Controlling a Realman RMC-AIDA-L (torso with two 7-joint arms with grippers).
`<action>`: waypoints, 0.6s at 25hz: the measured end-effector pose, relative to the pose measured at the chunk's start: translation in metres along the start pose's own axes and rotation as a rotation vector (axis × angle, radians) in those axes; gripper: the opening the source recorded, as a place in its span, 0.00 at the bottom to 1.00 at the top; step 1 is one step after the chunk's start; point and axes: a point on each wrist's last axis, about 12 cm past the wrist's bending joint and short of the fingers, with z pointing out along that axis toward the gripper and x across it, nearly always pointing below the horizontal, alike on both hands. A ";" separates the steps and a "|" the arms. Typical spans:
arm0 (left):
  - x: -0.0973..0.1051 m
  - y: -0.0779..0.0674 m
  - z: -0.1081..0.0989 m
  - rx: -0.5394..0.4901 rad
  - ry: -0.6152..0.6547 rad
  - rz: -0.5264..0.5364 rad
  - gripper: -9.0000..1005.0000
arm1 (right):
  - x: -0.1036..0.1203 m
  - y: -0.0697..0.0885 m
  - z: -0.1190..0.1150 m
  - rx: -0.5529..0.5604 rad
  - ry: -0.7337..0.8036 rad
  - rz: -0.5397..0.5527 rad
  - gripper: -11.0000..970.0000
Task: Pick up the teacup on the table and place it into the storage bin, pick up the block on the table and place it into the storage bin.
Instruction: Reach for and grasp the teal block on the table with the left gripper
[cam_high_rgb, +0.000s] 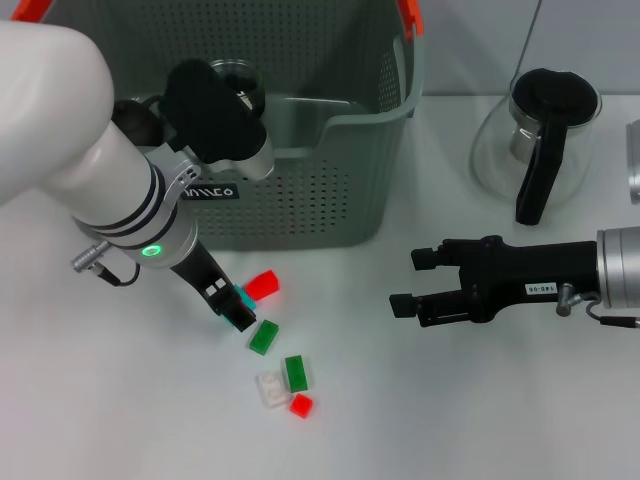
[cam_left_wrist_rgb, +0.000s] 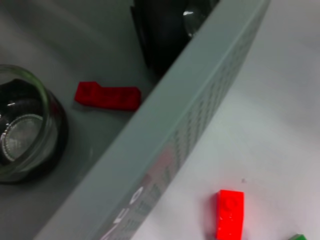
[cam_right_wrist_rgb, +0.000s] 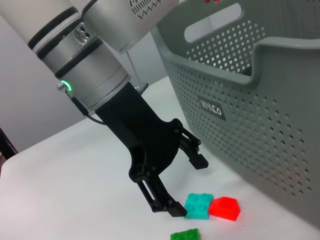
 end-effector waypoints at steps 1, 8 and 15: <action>0.000 0.000 0.000 0.000 0.000 0.000 0.93 | 0.000 0.000 0.000 0.000 0.000 -0.001 0.94; -0.001 -0.001 0.004 -0.005 -0.005 0.005 0.93 | -0.001 0.000 0.000 0.001 0.000 -0.004 0.95; -0.001 -0.002 0.009 -0.008 0.008 0.011 0.91 | -0.001 0.000 0.000 0.002 0.000 -0.002 0.95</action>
